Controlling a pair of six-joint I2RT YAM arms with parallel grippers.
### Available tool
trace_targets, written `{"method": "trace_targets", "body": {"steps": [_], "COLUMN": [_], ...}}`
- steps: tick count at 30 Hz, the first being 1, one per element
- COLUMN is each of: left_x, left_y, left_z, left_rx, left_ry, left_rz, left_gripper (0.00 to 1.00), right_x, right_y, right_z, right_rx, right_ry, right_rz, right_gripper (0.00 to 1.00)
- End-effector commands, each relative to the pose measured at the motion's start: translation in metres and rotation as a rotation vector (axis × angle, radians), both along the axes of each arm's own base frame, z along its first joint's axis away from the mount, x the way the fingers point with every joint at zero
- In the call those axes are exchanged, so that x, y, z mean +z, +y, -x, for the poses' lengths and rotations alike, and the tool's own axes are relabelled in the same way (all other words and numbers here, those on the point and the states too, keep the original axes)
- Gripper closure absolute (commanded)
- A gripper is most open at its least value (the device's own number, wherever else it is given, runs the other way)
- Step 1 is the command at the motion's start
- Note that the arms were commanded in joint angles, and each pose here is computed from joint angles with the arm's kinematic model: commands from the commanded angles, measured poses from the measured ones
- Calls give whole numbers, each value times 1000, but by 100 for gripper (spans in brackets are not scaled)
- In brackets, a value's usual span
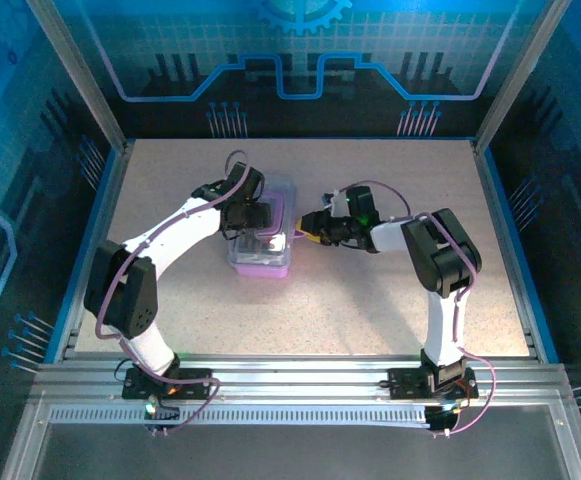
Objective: Pack the tool kit
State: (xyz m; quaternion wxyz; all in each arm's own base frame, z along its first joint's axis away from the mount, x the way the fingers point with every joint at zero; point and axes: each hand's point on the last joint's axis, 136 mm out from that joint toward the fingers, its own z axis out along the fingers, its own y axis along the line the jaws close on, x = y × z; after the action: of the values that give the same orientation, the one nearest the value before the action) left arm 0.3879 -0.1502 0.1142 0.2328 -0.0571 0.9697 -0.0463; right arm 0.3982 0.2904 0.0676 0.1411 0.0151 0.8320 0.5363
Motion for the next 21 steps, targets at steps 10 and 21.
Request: {"method": "trace_targets", "body": {"steps": [10, 21], "left_x": [-83, -89], "left_y": [17, 16], "left_z": [73, 76], "left_rx": [-59, -59], "left_ry": [372, 386], "left_rz": [-117, -108], "left_gripper": [32, 32], "right_x": [58, 41], "right_y": [14, 10], "right_z": [1, -2], "right_rx": [13, -5], "right_ry": [-68, -23], "right_rz": [-185, -186], "right_gripper": [57, 61]}}
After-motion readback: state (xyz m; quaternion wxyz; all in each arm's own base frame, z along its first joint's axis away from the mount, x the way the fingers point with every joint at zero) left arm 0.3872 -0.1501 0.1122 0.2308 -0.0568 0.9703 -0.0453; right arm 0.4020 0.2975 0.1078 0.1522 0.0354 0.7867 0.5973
